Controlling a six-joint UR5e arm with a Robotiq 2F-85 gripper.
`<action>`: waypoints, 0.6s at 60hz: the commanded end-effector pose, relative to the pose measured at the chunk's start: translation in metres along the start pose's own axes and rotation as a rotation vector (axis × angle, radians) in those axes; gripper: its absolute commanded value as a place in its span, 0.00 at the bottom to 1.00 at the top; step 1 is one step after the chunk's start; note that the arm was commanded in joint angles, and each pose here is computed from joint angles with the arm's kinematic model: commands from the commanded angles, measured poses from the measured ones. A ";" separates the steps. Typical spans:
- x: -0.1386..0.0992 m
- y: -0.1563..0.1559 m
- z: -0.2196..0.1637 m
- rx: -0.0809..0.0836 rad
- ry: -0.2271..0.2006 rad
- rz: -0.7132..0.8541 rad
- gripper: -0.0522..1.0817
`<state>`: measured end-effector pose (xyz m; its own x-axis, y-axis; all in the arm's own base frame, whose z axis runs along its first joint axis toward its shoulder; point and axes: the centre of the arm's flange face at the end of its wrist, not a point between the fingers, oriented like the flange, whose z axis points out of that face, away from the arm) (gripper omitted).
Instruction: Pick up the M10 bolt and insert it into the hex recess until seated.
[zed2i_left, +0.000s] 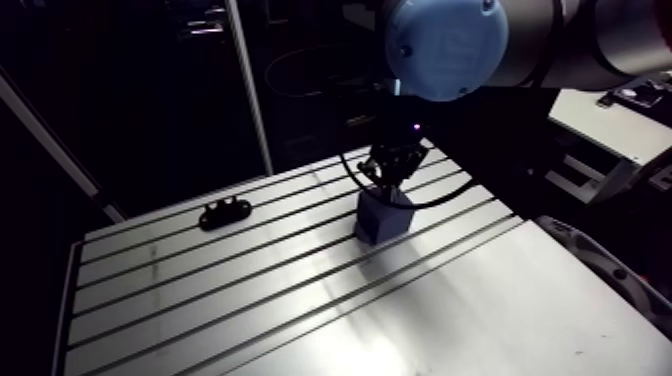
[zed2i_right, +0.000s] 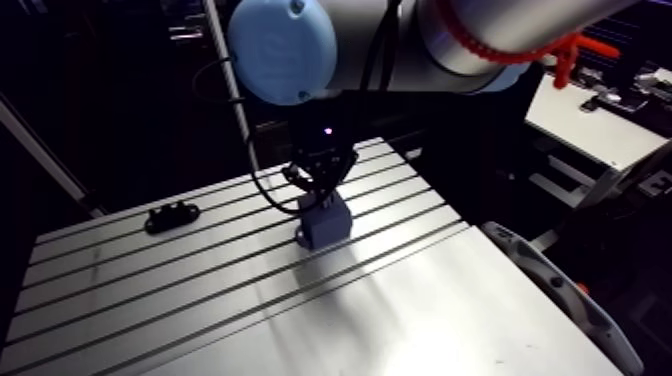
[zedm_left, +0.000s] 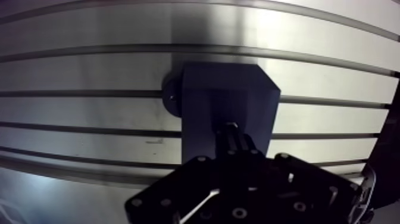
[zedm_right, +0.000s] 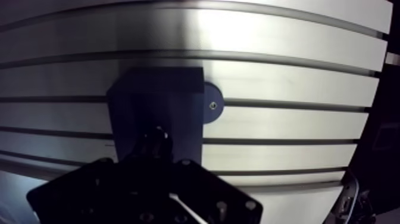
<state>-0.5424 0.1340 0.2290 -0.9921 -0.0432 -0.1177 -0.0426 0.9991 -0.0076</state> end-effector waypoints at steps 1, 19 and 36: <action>0.001 0.001 -0.009 -0.005 0.015 0.000 0.99; -0.001 0.000 -0.017 -0.011 0.022 -0.002 0.99; -0.001 -0.004 -0.027 0.001 0.035 -0.002 0.05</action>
<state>-0.5441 0.1320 0.2473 -0.9944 -0.0463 -0.0949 -0.0464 0.9989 -0.0019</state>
